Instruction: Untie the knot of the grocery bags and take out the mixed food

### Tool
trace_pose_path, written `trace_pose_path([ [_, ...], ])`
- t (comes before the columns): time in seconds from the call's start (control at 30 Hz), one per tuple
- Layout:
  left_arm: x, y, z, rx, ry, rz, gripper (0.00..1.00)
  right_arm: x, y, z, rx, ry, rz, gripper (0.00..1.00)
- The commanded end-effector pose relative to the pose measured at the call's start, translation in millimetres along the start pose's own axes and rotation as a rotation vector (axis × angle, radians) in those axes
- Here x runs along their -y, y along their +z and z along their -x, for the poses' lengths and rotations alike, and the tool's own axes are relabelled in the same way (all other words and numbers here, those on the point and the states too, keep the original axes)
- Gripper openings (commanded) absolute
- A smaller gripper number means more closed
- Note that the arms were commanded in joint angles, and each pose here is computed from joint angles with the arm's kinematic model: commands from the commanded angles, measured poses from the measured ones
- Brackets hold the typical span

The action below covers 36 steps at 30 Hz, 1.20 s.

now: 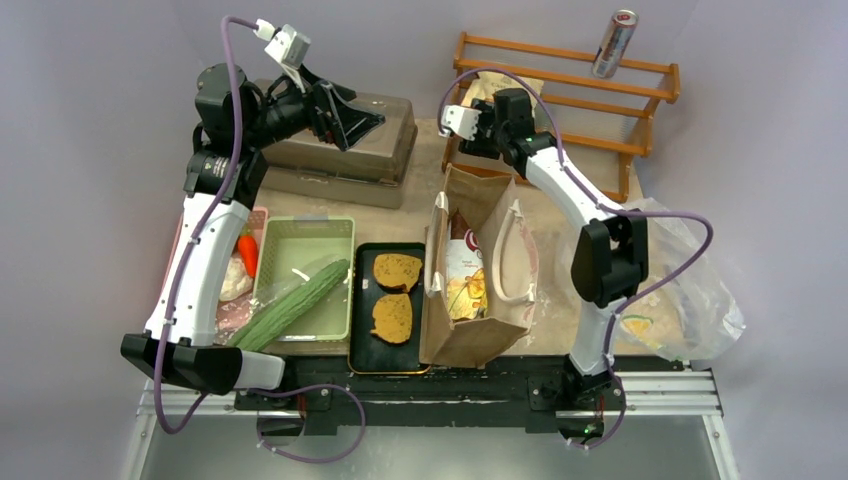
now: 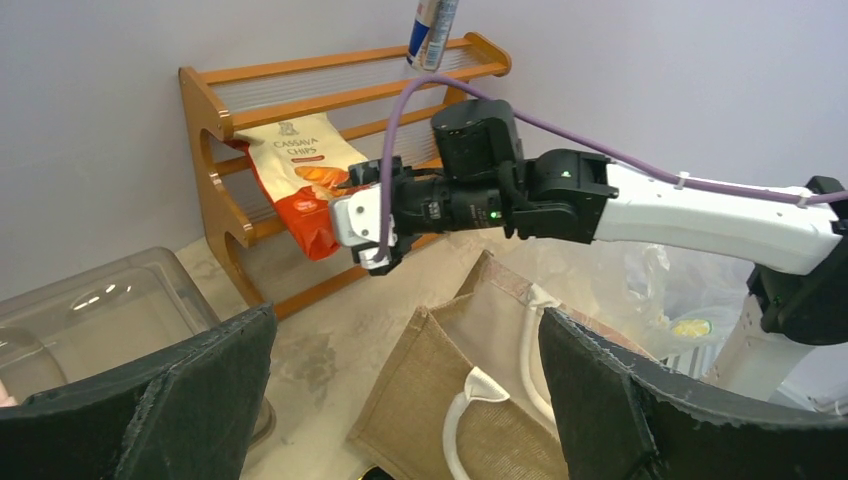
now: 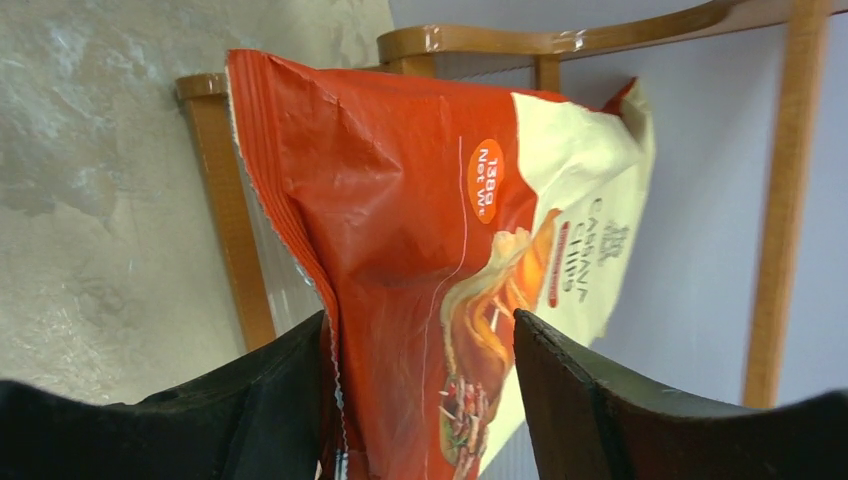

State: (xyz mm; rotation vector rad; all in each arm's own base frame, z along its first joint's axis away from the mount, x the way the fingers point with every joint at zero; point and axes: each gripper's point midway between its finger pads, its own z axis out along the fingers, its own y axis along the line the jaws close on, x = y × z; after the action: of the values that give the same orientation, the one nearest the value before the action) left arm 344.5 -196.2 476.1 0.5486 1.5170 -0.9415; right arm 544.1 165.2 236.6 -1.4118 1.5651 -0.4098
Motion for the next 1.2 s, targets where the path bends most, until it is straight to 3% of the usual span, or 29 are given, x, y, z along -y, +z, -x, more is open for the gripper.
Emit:
trace_pose_path([
  [0.0,12,-10,9,0.021,0.029,-0.016,1.0,35,4,3,-0.012,-0.024,-0.103,0.61],
  [0.17,13,-12,6,0.017,0.031,-0.014,1.0,41,6,-3,-0.029,-0.04,-0.107,0.62],
  [0.4,14,-12,6,0.018,0.034,-0.018,1.0,7,-24,19,0.095,-0.029,0.102,0.79],
  [0.77,18,-15,5,0.013,0.039,-0.024,1.0,-17,-48,34,0.155,-0.008,0.269,0.8],
  [1.07,20,-18,-4,-0.012,0.024,-0.033,1.0,7,-138,97,0.343,0.144,0.248,0.81],
  [1.17,21,-20,-6,-0.019,0.021,-0.032,1.0,22,-178,115,0.348,0.292,0.183,0.78],
])
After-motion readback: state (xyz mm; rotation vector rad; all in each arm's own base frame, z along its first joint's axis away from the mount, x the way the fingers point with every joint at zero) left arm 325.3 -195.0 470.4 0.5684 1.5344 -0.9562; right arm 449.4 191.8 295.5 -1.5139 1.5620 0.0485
